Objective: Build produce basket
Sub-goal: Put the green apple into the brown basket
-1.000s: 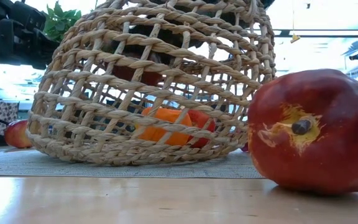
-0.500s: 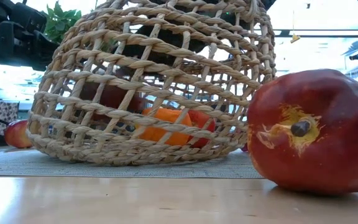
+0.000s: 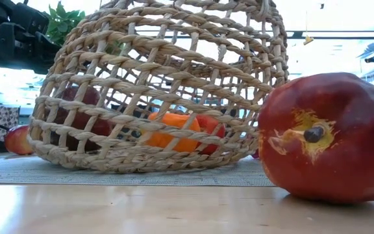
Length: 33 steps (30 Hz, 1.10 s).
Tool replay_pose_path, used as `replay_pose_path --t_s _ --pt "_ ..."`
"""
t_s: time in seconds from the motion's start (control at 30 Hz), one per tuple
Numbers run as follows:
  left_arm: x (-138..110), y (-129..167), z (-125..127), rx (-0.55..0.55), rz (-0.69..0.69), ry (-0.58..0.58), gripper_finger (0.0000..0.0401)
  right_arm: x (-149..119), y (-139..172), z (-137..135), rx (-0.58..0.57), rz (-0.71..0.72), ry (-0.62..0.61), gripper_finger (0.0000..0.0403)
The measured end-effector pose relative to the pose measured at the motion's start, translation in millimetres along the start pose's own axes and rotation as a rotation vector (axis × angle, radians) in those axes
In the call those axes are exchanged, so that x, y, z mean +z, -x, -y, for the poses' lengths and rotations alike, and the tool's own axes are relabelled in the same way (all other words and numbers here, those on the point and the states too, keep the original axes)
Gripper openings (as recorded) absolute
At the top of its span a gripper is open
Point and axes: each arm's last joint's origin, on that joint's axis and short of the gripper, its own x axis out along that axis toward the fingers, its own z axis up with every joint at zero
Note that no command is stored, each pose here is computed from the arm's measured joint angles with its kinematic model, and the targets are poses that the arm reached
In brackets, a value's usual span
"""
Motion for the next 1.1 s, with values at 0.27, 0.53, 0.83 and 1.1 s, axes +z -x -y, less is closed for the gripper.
replay_pose_path --t_s 0.27,0.53,0.83,1.1 --pt "0.0 0.0 0.0 0.001 0.0 0.0 0.016 -11.5 59.7 -33.9 -0.135 -0.229 -0.2 0.0375" --pt "0.0 0.0 0.0 0.0 0.0 0.0 0.016 -38.0 76.1 -75.9 -0.234 -0.432 -0.387 0.0372" --pt "0.3 0.0 -0.1 0.001 0.002 0.0 0.016 -61.6 75.7 -132.5 -0.265 -0.504 -0.462 0.0348" --pt "0.1 0.0 0.0 0.0 0.0 0.0 0.016 -102.8 38.0 -176.5 -0.338 -0.614 -0.42 0.0346"
